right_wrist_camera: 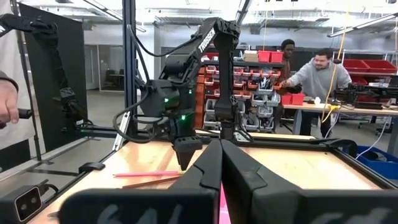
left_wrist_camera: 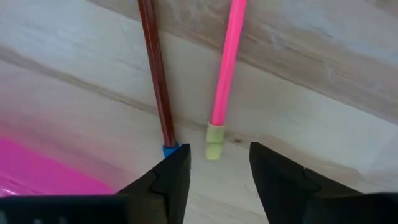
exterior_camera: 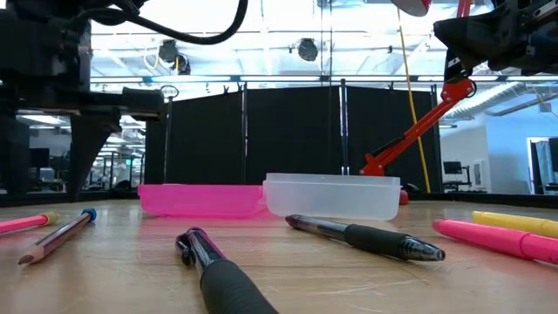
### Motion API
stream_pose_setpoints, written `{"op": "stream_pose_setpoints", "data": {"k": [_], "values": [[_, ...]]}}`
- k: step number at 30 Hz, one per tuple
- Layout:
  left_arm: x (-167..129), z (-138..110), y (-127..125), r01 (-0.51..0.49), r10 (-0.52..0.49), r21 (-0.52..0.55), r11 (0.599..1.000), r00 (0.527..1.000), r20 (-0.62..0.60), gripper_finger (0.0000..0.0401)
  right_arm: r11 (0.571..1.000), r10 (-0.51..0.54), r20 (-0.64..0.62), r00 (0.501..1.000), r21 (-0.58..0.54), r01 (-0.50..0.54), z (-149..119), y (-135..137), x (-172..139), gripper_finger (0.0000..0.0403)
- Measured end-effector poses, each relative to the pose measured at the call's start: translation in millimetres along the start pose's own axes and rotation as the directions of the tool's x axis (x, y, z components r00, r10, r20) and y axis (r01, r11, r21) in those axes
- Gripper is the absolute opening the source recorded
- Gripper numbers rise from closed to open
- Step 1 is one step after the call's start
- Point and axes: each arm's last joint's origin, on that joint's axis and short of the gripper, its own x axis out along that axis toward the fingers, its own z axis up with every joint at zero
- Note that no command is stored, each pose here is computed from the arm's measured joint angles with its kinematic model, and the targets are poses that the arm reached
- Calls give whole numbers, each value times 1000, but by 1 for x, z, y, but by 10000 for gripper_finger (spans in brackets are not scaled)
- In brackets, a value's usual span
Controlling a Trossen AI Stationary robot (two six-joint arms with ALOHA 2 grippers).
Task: Pick & place school supplies into a supply box
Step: Put the pink pencil into the pink supply box
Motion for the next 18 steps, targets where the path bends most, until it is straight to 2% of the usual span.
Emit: {"op": "stream_pose_setpoints", "data": {"k": [5,18], "values": [[0,5,2,-44,44,10,999,998,34,154,1000,-3,0,1000,-9,3,0,0,0,0],[0,7,3,-40,38,29,999,998,59,132,1000,-4,0,1000,-12,4,0,0,0,0]]}}
